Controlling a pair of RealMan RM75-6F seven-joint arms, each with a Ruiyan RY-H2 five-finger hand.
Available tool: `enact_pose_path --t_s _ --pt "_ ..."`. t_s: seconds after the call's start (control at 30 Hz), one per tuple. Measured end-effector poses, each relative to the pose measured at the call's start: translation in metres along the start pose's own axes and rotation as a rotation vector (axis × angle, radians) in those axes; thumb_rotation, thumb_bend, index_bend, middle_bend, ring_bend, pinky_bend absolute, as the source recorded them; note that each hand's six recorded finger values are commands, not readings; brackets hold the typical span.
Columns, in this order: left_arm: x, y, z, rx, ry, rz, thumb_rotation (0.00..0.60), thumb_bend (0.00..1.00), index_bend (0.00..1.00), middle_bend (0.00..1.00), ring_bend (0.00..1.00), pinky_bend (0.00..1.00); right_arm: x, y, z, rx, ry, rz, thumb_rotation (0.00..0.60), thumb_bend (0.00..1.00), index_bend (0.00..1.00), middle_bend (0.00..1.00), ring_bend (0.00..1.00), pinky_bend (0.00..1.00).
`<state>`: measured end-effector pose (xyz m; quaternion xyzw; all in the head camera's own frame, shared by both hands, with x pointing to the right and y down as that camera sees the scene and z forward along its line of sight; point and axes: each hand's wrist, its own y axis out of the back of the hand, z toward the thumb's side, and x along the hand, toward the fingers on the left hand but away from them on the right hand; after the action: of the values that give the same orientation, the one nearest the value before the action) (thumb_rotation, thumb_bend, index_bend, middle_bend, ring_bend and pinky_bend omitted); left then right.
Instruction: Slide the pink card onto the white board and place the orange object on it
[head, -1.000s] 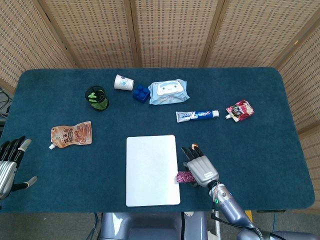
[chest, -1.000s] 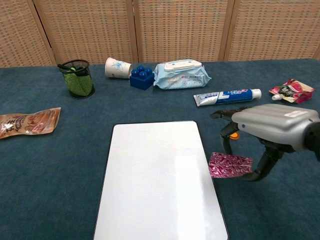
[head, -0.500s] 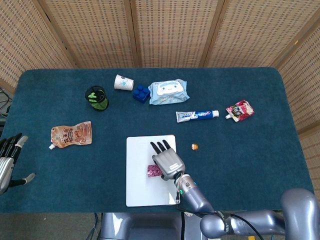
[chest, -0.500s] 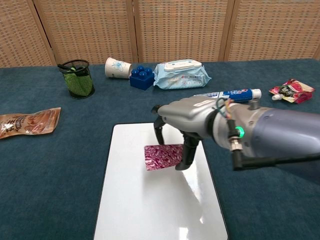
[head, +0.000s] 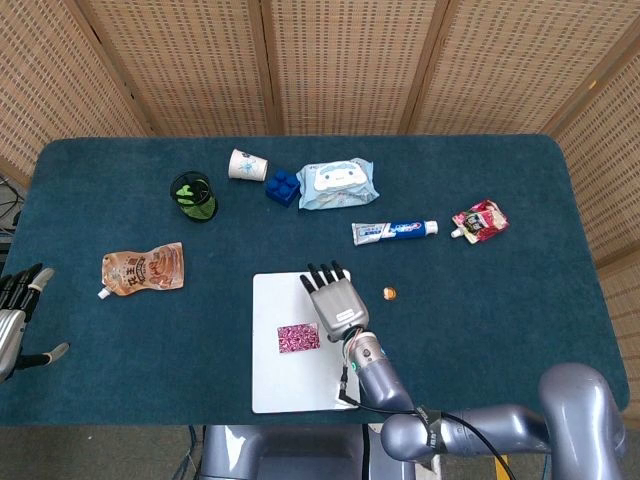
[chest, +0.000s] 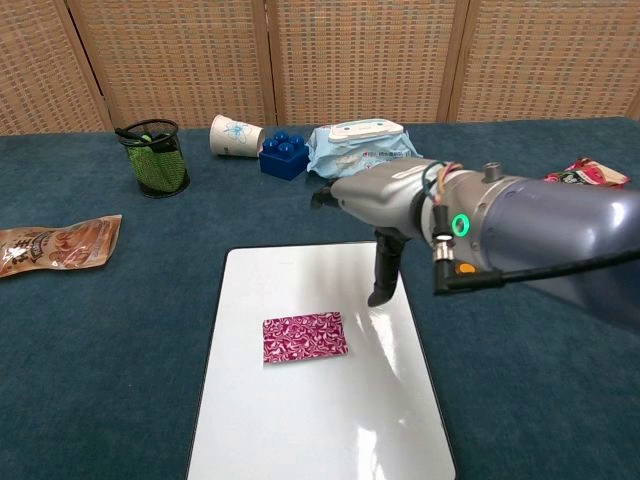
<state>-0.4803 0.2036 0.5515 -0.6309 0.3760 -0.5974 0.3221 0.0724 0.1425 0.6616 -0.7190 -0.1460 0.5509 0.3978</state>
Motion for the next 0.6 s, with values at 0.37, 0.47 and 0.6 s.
enact_pose_path --t_s 0.37,0.47,0.6 --pt "0.004 -0.006 0.006 0.029 -0.004 -0.017 0.600 0.00 0.00 0.00 0.00 0.00 -0.003 -0.016 -0.093 -0.036 -0.101 -0.056 0.600 0.31 0.38 0.00 0.00 0.00" --pt "0.005 -0.008 0.007 0.037 -0.005 -0.021 0.600 0.00 0.00 0.00 0.00 0.00 -0.005 -0.029 -0.116 -0.042 -0.123 -0.051 0.600 0.31 0.38 0.00 0.00 0.00" --pt "0.007 -0.010 0.009 0.046 -0.003 -0.028 0.600 0.00 0.00 0.00 0.00 0.00 -0.007 -0.041 -0.130 -0.040 -0.129 -0.042 0.600 0.31 0.38 0.00 0.00 0.00"
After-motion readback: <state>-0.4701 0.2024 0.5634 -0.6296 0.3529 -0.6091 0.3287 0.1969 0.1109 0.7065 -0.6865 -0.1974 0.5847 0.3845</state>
